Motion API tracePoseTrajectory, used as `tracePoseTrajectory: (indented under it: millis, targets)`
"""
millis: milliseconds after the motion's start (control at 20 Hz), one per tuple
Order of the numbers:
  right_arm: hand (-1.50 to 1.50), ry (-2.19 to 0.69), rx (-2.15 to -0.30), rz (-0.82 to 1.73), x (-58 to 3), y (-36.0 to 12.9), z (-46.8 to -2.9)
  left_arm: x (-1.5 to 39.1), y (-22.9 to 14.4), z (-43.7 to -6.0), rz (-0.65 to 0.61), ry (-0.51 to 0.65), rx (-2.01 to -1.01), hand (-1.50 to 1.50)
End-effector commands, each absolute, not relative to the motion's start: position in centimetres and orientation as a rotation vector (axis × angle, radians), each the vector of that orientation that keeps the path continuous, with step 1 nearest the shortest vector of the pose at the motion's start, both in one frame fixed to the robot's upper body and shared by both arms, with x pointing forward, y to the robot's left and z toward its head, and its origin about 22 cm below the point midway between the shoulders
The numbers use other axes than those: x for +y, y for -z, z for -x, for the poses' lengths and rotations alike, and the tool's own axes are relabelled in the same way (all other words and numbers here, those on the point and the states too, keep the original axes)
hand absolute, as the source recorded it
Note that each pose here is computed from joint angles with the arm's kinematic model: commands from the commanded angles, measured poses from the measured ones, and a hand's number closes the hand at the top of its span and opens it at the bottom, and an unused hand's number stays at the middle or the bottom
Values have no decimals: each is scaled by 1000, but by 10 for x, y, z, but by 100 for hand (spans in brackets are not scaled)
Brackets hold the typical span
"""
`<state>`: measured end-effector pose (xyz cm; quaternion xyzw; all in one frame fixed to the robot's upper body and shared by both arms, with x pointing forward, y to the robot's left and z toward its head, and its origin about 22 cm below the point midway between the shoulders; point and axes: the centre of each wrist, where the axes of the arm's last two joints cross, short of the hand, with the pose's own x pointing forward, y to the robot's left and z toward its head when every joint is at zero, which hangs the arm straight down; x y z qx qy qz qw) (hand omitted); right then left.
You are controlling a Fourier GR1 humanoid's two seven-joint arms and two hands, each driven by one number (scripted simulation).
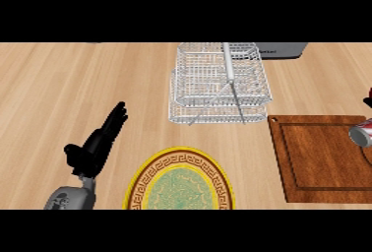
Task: Pick the tomato from the cutting board and place it in the tiered basket
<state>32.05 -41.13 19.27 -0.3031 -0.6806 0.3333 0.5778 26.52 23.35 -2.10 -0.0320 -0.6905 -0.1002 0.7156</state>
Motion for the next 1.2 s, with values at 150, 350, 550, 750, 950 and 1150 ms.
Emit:
tracePoseTrajectory:
  millis: [150,350,550,750,950,1150]
  targets:
    - [150,-756,-1642,658,-353,-281,-336,245,21,-272,69,226,-1535,0]
    - [150,-693,-1666,621,-301,-312,-353,227,17,-259,87,236,-1531,0]
    - [150,-714,-1616,602,-257,-315,-374,245,22,-252,69,242,-1526,0]
    - [150,-730,-1596,556,-224,-337,-397,238,19,-277,91,250,-1527,0]
    - [150,-794,-1568,533,-168,-329,-405,250,23,-274,75,257,-1537,0]
    - [150,-799,-1565,533,-154,-321,-428,243,14,-273,89,248,-1534,0]
